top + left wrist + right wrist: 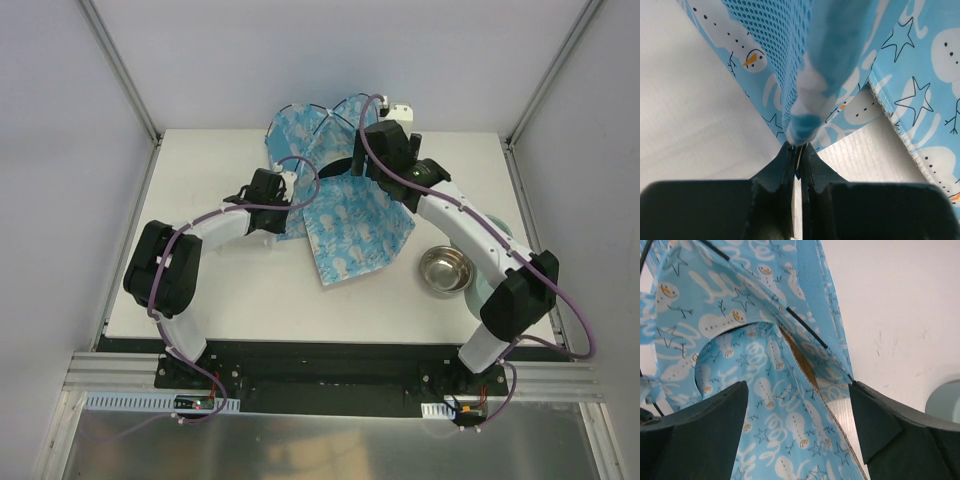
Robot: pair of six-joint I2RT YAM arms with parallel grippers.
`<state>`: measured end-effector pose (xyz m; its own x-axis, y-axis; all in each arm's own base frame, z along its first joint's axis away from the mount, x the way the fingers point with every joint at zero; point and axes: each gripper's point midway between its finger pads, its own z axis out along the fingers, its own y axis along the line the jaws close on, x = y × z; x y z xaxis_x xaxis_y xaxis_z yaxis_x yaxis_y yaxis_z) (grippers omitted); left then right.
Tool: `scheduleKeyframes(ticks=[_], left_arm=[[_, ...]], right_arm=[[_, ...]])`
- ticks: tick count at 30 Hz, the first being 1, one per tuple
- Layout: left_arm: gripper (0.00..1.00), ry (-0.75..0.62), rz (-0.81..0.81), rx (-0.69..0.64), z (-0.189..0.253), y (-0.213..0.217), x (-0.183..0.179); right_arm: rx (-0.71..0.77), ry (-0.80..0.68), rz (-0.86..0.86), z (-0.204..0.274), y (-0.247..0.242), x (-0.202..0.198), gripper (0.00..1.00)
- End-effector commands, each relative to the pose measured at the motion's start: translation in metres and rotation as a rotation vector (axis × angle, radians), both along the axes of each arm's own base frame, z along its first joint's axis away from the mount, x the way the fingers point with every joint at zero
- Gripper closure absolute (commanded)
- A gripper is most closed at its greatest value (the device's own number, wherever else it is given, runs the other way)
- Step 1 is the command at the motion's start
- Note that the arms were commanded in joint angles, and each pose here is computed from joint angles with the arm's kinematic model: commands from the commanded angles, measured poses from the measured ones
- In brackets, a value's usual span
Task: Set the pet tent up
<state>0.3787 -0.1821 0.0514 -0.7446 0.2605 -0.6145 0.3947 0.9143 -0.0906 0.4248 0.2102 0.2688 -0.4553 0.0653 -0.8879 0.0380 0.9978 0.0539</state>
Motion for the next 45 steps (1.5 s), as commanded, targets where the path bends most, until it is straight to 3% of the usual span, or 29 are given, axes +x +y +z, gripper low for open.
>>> scheduleKeyframes(ticks=[1,9,14,22,30,33,36,41,45], left_arm=[[1.0,0.051,0.032,0.001,-0.003,-0.002,-0.006],[1.0,0.055,0.049,0.005,-0.004,-0.001,-0.005],[1.0,0.07,0.061,-0.007,-0.005,-0.003,-0.005],[1.0,0.08,0.074,-0.037,0.001,-0.007,-0.005],[1.0,0.099,0.057,-0.091,0.008,-0.016,-0.011],[1.0,0.114,0.046,-0.112,0.008,-0.02,-0.016],[1.0,0.123,0.031,-0.127,0.009,-0.022,-0.019],[1.0,0.136,0.012,-0.148,0.01,-0.026,-0.023],[1.0,0.141,0.0,-0.157,0.011,-0.028,-0.025]], right_arm=[[0.016,0.097,0.014,0.006,-0.018,-0.041,0.12],[0.155,0.191,-0.122,-0.023,-0.068,-0.123,0.11],[0.233,0.257,-0.099,-0.056,-0.068,-0.152,0.11],[0.323,0.285,-0.021,-0.119,-0.049,-0.159,0.11],[0.503,0.211,0.083,-0.142,0.006,-0.12,0.15],[0.519,0.231,0.112,-0.145,0.023,-0.109,0.21],[0.556,0.237,0.134,-0.144,0.036,-0.102,0.35],[0.622,0.167,0.123,-0.121,0.041,-0.09,0.65],[0.639,0.125,0.092,-0.112,0.043,-0.076,0.76]])
